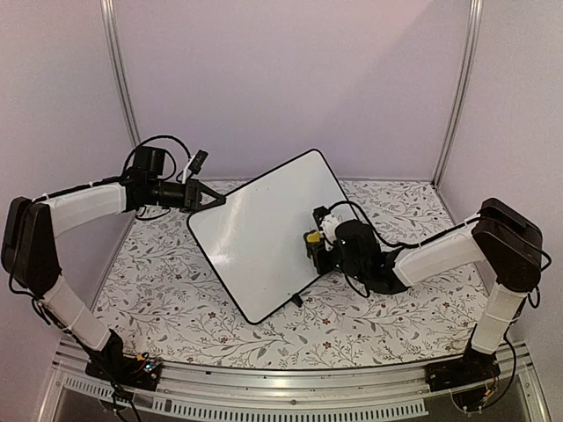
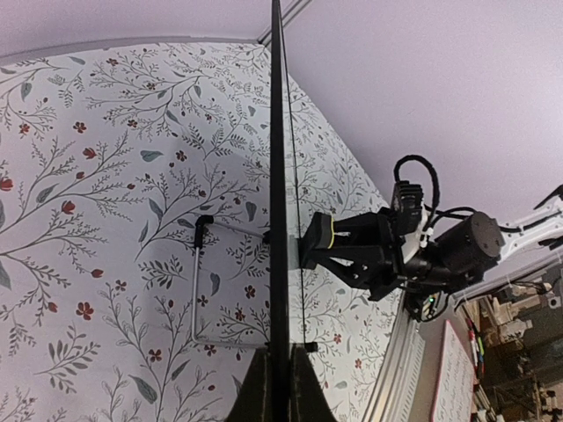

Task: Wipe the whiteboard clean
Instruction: Erase the whiteboard at the center of the board.

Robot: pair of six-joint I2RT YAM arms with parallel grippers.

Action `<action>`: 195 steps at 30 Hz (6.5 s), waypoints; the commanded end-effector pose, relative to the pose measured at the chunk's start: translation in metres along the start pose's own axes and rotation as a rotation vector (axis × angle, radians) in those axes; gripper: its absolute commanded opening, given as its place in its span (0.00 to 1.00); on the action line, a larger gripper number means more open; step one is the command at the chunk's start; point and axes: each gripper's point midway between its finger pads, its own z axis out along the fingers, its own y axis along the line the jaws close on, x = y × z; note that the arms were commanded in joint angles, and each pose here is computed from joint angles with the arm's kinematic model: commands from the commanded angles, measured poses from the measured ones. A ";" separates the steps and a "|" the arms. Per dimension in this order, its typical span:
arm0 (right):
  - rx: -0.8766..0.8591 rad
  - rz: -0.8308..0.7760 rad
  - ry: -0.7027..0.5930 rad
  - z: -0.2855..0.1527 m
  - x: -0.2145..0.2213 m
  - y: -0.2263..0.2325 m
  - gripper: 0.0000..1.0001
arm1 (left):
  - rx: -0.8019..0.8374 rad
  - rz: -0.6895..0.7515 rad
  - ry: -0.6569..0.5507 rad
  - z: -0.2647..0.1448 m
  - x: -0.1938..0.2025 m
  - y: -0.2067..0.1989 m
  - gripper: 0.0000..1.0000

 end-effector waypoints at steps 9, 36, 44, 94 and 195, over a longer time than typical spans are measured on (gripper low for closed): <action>-0.040 -0.074 0.128 -0.001 0.016 0.036 0.00 | 0.027 0.030 0.001 0.001 0.002 0.001 0.00; -0.048 -0.182 0.349 -0.003 0.044 0.087 0.00 | 0.007 0.015 -0.021 -0.003 -0.002 0.007 0.00; -0.130 -0.256 0.364 -0.016 0.052 0.148 0.00 | 0.002 0.008 -0.024 -0.004 -0.002 0.009 0.00; 0.141 -0.073 0.180 0.036 -0.066 -0.039 0.00 | 0.047 0.024 -0.009 -0.003 0.001 0.001 0.00; -0.087 0.203 0.280 0.046 -0.036 -0.030 0.00 | 0.078 0.036 0.013 0.003 0.006 -0.007 0.00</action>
